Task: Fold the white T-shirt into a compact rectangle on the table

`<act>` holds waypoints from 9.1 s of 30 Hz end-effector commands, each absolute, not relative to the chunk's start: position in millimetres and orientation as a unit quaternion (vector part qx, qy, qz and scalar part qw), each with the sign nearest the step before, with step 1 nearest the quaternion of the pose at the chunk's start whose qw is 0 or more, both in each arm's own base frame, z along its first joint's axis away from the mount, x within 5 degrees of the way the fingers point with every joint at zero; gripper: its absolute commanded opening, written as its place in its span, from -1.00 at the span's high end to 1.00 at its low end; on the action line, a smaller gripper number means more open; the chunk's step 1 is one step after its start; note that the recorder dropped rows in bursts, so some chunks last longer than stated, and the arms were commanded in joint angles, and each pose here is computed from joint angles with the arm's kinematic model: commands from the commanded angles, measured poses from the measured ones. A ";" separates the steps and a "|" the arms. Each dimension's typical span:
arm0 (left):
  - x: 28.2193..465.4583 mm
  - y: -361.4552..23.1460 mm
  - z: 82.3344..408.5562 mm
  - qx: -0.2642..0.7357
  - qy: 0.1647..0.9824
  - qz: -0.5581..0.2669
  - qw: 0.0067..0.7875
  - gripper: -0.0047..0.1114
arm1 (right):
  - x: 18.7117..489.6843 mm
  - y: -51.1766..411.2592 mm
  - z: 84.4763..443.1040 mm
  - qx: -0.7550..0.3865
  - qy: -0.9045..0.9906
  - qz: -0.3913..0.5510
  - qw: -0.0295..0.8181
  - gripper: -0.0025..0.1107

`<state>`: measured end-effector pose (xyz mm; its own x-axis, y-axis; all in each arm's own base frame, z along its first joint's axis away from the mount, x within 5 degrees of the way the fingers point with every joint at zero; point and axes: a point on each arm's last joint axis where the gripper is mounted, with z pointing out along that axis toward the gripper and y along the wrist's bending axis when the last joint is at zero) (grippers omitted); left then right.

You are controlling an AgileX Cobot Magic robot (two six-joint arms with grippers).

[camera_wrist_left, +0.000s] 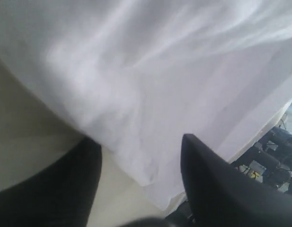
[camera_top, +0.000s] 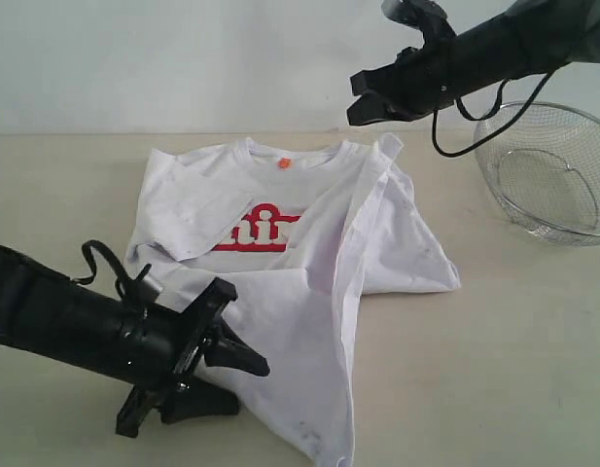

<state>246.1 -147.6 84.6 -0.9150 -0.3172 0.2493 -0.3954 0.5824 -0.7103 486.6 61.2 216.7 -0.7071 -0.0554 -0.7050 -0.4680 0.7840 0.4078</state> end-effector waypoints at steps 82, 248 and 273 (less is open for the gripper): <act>484.1 -57.5 129.2 0.044 -0.891 0.256 -0.372 0.23 | 470.8 30.3 219.1 -0.187 0.882 0.324 0.286 0.91; 379.0 -111.5 136.3 -0.175 -0.973 0.128 -0.084 0.84 | 476.1 96.0 145.5 -0.164 0.964 0.069 0.196 0.96; 393.6 -73.2 145.3 -0.134 -0.977 -0.090 -0.143 0.84 | 479.9 95.1 119.9 -0.166 0.966 0.065 0.187 0.96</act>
